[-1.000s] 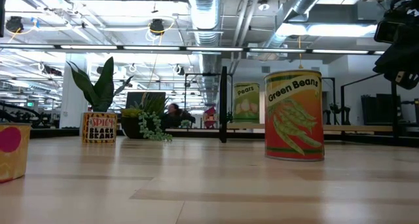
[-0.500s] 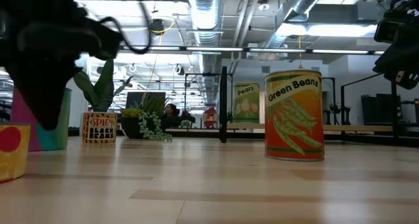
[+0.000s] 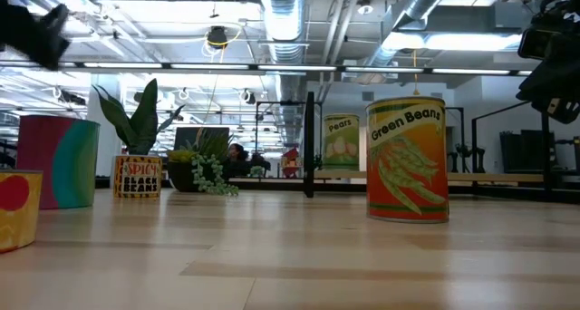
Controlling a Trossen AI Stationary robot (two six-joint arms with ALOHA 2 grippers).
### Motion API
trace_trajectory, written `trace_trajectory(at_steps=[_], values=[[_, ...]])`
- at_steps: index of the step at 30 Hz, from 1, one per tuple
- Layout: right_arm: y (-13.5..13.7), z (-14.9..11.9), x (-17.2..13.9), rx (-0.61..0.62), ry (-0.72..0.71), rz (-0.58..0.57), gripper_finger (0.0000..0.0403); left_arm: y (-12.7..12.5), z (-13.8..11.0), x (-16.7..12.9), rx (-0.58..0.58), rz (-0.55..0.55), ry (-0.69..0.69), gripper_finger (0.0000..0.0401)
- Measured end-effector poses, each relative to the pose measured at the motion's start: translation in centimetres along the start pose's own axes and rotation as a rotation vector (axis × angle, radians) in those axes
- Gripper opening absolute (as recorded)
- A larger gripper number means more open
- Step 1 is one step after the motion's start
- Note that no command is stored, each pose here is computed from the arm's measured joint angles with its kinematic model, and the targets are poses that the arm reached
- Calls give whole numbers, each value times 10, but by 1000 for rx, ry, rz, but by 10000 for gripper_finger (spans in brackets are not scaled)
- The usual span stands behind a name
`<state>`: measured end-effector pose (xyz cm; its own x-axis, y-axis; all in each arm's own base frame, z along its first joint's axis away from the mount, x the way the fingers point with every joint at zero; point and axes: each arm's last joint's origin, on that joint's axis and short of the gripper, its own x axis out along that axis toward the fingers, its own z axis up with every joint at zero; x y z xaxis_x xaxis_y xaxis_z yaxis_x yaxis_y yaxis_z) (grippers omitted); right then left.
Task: Pick and place cans onto a shelf
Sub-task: Put the canned chicken soup on the shelf
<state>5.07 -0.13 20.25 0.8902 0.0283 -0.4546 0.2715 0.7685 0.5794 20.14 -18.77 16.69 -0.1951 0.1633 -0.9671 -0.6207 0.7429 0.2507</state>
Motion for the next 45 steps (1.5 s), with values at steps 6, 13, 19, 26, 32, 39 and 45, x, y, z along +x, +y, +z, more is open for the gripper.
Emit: trace_trajectory(at_steps=[6, 13, 19, 26, 32, 39, 45], values=[[0, 0, 0, 0, 0, 0, 82, 19, -4, 38, -171, 109, -74, 0], [0, 0, 0, 6, 0, 0, 82, 26, 31, 48, -111, 105, -216, 0], [0, 0, 0, 7, -4, -6, 82, 25, 81, 44, -56, 59, -397, 0], [0, 0, 0, 7, -5, -7, 82, 21, 136, 33, 55, -75, -524, 0], [0, 0, 0, 9, -1, -4, 82, 20, 150, 0, 231, -224, -371, 0], [0, 0, 0, 10, 0, -5, 82, 64, 129, -55, 194, -31, -307, 0], [0, 0, 0, 10, 0, -5, 82, 112, 125, -66, 212, 58, -308, 0]])
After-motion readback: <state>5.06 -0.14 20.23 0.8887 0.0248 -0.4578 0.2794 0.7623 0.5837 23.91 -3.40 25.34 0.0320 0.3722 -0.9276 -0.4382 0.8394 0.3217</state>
